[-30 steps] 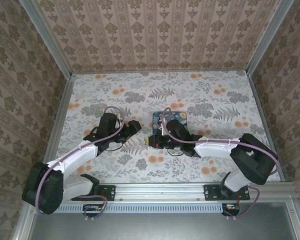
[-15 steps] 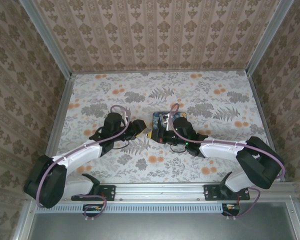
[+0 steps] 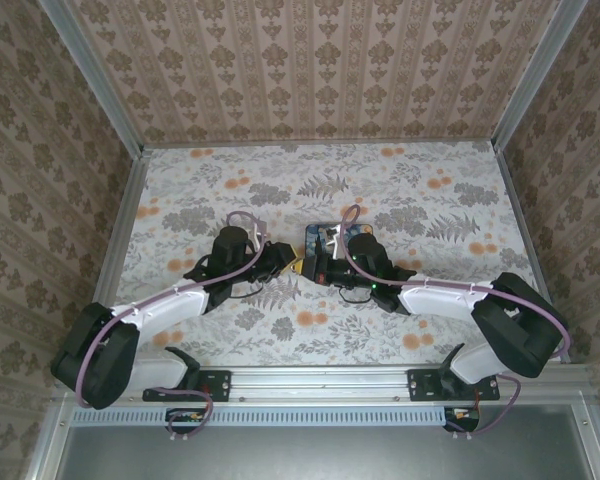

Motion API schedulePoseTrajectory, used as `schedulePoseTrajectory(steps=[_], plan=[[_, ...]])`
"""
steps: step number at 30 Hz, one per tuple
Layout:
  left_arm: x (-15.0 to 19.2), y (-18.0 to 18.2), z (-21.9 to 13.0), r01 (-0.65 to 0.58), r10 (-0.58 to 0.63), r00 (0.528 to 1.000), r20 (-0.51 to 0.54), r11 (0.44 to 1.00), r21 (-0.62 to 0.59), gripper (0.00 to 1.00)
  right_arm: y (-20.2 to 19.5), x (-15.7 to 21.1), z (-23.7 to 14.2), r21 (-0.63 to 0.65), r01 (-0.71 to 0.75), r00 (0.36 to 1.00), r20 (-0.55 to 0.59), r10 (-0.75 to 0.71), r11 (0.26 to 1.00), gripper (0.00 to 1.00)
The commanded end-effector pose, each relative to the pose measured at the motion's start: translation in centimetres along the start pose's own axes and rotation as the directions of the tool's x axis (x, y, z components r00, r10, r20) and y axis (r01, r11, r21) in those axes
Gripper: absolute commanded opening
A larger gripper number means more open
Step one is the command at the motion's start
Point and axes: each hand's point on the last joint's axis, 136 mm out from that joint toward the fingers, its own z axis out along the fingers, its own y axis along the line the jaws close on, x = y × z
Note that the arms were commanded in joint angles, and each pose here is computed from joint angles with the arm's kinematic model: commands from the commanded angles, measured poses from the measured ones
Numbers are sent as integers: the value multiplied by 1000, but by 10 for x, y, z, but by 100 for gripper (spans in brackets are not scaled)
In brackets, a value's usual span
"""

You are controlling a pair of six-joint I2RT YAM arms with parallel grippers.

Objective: Unlock the padlock with the key

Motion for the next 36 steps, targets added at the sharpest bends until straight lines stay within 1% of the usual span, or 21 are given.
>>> schedulePoseTrajectory(steps=[1,3,5,8,11,12,14,16,17,19,24,30,33,36], plan=[[4,1,1,-9,10,1000,-11,1000,11,16,-1,-2,1,-19,-10,1000,4,10,1000,0],[5,2,1,-7,7,1000,-10,1000,8,11,-2,-2,1,-19,-14,1000,5,14,1000,0],[5,3,1,-7,7,1000,-10,1000,6,9,-2,-3,1,-19,-14,1000,6,14,1000,0],[5,4,1,-6,6,1000,-7,1000,-1,0,-4,-3,1,-16,-18,1000,8,18,1000,0],[4,3,0,-9,9,1000,-2,1000,-1,0,-5,-3,0,-13,-21,1000,9,21,1000,0],[4,2,0,-10,10,1000,0,1000,-1,0,-6,-4,0,-11,-22,1000,11,22,1000,3],[3,1,-1,-15,15,1000,6,1000,0,0,-8,-4,-1,-9,-25,1000,15,25,1000,16],[1,0,-3,-23,23,1000,18,1000,3,0,-11,-5,-4,0,-32,999,28,32,999,41],[0,-1,-4,-28,27,999,25,1000,4,0,-13,-5,-5,3,-36,999,33,36,999,47],[-2,-2,-7,-38,38,999,39,999,-2,0,-14,-7,-8,7,-39,998,44,39,999,54],[-4,-3,-12,-66,67,996,57,998,-20,0,-18,-8,-14,17,-44,997,59,43,999,57],[-7,-7,-14,-101,102,992,69,995,-26,0,-17,-9,-13,11,-19,998,64,18,1000,59],[-9,-12,-16,-131,132,988,83,991,-16,0,-12,-13,-14,-11,3,997,82,-2,1000,59],[-14,-18,-18,-148,147,983,107,989,-3,0,-3,-21,-16,-50,13,992,122,-7,999,59]])
